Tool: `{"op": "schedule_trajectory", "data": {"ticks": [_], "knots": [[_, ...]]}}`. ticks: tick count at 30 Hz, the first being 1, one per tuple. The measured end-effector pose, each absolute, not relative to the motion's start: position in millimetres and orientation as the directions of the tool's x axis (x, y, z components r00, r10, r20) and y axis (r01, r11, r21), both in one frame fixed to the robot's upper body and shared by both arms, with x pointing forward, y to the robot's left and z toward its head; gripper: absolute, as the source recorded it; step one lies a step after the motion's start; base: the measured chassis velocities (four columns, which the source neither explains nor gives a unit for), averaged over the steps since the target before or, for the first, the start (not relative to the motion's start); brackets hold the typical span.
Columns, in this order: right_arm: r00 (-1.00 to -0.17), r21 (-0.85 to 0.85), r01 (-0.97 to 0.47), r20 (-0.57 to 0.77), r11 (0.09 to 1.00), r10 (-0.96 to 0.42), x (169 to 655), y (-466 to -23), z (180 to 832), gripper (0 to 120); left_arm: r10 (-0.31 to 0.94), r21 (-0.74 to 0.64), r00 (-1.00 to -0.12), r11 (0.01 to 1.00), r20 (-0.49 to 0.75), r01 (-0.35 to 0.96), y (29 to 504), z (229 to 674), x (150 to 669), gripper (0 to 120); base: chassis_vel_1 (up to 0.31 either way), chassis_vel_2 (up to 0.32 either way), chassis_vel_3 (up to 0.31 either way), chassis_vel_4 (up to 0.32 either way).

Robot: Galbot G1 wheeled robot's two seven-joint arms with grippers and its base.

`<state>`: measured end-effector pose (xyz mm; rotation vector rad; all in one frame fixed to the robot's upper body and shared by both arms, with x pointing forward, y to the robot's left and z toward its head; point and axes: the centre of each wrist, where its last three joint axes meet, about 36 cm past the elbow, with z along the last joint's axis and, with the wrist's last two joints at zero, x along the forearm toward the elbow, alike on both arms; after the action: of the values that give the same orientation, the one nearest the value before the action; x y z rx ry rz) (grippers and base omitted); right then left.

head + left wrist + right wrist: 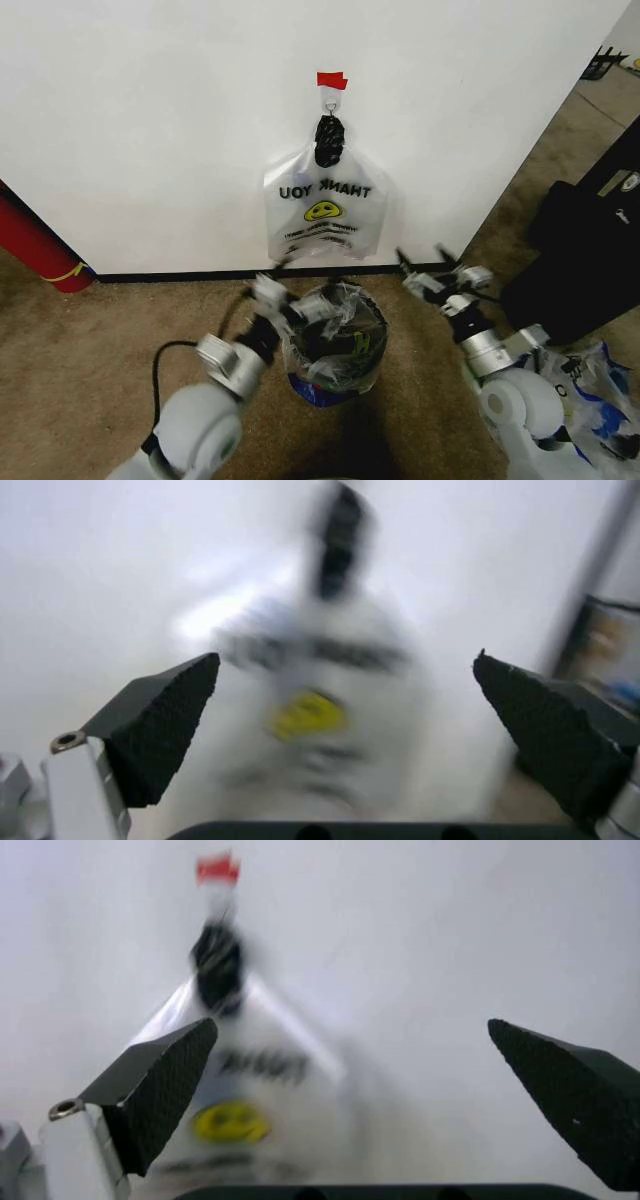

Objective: Pick up the garbage bag from the wall and place it over the trash bin.

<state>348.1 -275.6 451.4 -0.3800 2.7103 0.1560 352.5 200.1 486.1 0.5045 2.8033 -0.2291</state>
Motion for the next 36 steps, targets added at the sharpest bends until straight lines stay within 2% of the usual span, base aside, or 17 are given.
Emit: {"op": "schedule_trajectory", "data": {"ticks": [5,12,22,36], "knots": [[-0.877,-0.012,-0.156,-0.459,0.988,-0.144,311,-279,454,100,0.210,-0.075,-0.908,0.964,-0.363,0.253,240,488,365,100,0.000,0.000,0.000,0.000],[-0.885,0.003,-0.111,-0.455,0.994,-0.098,278,-268,460,100,0.182,-0.028,-0.905,0.978,-0.384,0.208,258,486,362,100,0.000,0.000,0.000,0.000],[-0.893,-0.007,-0.113,-0.438,0.994,-0.104,264,-262,462,100,0.176,-0.029,-0.890,0.978,-0.420,0.207,260,492,352,100,0.000,0.000,0.000,0.000],[-0.890,-0.023,-0.121,-0.439,0.992,-0.119,267,-264,449,100,0.175,-0.053,-0.886,0.974,-0.430,0.219,254,490,344,100,0.000,0.000,0.000,0.000]]}}
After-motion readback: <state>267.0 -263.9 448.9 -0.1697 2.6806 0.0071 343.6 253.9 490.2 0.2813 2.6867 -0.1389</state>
